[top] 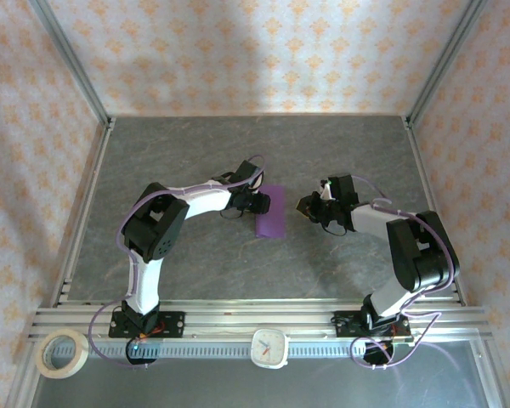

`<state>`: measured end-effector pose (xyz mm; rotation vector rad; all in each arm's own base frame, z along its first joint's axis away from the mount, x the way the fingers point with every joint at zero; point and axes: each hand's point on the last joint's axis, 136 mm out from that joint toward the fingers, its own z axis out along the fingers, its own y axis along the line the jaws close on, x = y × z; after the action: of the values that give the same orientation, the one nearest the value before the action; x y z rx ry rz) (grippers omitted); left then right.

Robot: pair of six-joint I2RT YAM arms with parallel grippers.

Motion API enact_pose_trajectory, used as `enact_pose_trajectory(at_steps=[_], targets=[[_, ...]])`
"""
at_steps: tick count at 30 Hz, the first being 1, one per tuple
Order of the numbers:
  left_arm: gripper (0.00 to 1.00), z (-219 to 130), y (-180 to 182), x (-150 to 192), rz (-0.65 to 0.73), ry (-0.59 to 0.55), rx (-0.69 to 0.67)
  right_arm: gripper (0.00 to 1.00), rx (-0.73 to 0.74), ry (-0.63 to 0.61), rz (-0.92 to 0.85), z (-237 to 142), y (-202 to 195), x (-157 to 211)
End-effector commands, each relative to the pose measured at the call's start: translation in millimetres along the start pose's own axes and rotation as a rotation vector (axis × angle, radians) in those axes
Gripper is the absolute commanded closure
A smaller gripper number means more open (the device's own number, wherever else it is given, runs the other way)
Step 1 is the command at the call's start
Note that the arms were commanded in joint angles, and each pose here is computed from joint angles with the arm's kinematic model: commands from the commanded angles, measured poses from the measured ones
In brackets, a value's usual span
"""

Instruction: Fold a paper plane with a square sheet of paper (pick it up from the middle)

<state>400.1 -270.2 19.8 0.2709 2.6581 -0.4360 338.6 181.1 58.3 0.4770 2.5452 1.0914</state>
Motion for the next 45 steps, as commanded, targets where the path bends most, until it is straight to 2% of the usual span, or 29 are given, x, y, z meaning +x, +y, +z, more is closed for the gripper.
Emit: enact_pose_trajectory(at_steps=[1,11,45], targets=[[0.50,35.5,37.8,33.8,0.003,0.094,-0.110,0.84,-0.016,0.002,-0.004,0.8,3.4,2.8],[0.50,35.2,37.8,33.7,0.051,0.105,-0.109,0.84,-0.015,0.000,-0.003,1.2,3.6,2.9],[0.50,40.8,37.8,30.5,0.070,0.110,-0.111,0.85,-0.015,0.028,-0.015,11.2,9.5,6.1]])
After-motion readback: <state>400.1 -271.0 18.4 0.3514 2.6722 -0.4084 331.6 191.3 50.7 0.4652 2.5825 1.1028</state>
